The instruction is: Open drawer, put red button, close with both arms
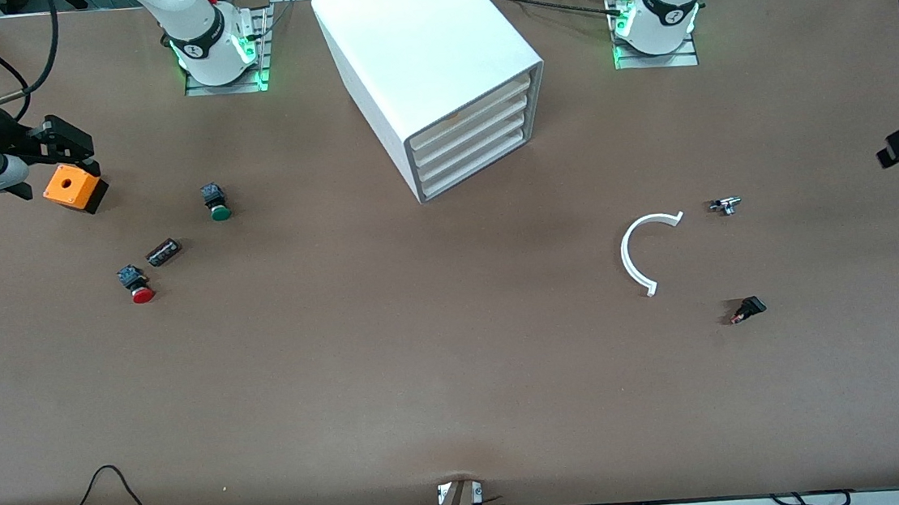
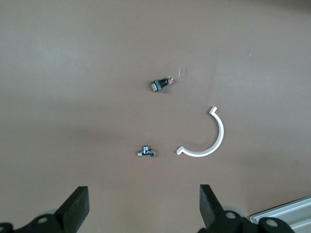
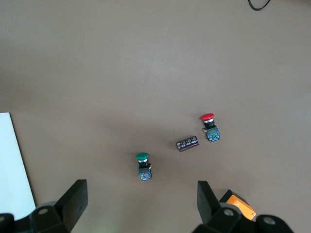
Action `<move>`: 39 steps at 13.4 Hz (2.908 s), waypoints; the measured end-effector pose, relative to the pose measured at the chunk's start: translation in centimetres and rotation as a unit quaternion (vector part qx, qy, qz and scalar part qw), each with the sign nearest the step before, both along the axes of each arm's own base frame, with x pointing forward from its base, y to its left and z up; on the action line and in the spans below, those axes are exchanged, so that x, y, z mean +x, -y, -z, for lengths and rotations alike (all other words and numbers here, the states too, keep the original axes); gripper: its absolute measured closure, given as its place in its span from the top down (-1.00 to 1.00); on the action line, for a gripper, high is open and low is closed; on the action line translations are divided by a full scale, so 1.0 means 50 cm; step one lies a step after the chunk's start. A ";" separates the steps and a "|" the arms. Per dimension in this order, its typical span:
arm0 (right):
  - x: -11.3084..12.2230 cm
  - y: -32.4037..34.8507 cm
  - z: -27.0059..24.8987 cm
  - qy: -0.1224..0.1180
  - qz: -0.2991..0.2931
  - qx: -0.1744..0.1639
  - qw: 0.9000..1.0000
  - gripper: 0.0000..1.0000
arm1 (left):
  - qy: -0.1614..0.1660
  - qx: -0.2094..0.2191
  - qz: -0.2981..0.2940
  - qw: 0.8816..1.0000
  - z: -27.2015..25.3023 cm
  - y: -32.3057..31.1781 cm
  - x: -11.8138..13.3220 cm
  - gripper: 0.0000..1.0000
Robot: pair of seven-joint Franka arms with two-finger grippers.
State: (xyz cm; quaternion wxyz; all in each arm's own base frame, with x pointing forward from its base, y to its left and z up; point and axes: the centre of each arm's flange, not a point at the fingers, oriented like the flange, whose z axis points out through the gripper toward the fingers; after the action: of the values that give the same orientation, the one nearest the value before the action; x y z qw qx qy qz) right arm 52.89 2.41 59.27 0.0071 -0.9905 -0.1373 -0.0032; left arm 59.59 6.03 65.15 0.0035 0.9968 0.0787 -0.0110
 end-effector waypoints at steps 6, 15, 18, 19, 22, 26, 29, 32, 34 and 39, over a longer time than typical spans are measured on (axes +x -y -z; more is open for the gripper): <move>0.001 0.000 -0.001 0.000 0.000 0.000 1.000 1.00 | 0.041 0.003 0.012 0.999 -0.116 0.036 -0.111 1.00; 0.003 0.000 -0.006 0.004 0.000 0.000 1.000 1.00 | -0.010 -0.020 0.019 1.000 -0.075 0.065 -0.192 1.00; 0.003 0.000 -0.007 0.004 0.000 0.000 1.000 1.00 | -0.064 -0.034 0.022 0.997 -0.006 0.071 -0.178 1.00; 0.003 -0.001 -0.007 0.004 0.000 0.000 1.000 1.00 | -0.088 -0.038 0.019 0.995 0.027 0.072 -0.167 1.00; 0.003 -0.001 -0.006 0.004 -0.001 0.000 1.000 1.00 | -0.170 -0.037 -0.017 0.985 0.146 0.117 -0.123 0.99; 0.006 -0.002 -0.003 0.002 -0.001 0.000 1.000 1.00 | -0.242 -0.066 -0.050 0.967 0.285 0.228 -0.070 0.95; 0.009 -0.003 0.002 0.001 -0.001 0.000 1.000 1.00 | -0.275 -0.109 -0.033 0.955 0.366 0.301 -0.045 0.85; 0.010 -0.003 0.002 0.001 -0.002 0.000 1.000 1.00 | -0.311 -0.143 0.004 0.939 0.448 0.384 -0.036 0.70; 0.014 -0.003 0.006 0.001 -0.002 0.001 1.000 1.00 | -0.321 -0.161 0.011 0.933 0.471 0.398 -0.029 0.72; 0.035 -0.004 0.038 -0.006 -0.002 0.001 1.000 1.00 | -0.288 -0.196 0.008 0.937 0.469 0.429 -0.001 1.00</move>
State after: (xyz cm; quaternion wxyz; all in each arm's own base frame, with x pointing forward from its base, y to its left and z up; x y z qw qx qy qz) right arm 54.63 2.63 57.38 0.0087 -0.9903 -0.1390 0.0030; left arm 59.54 -15.45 41.72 0.1758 0.9312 0.0647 -0.3126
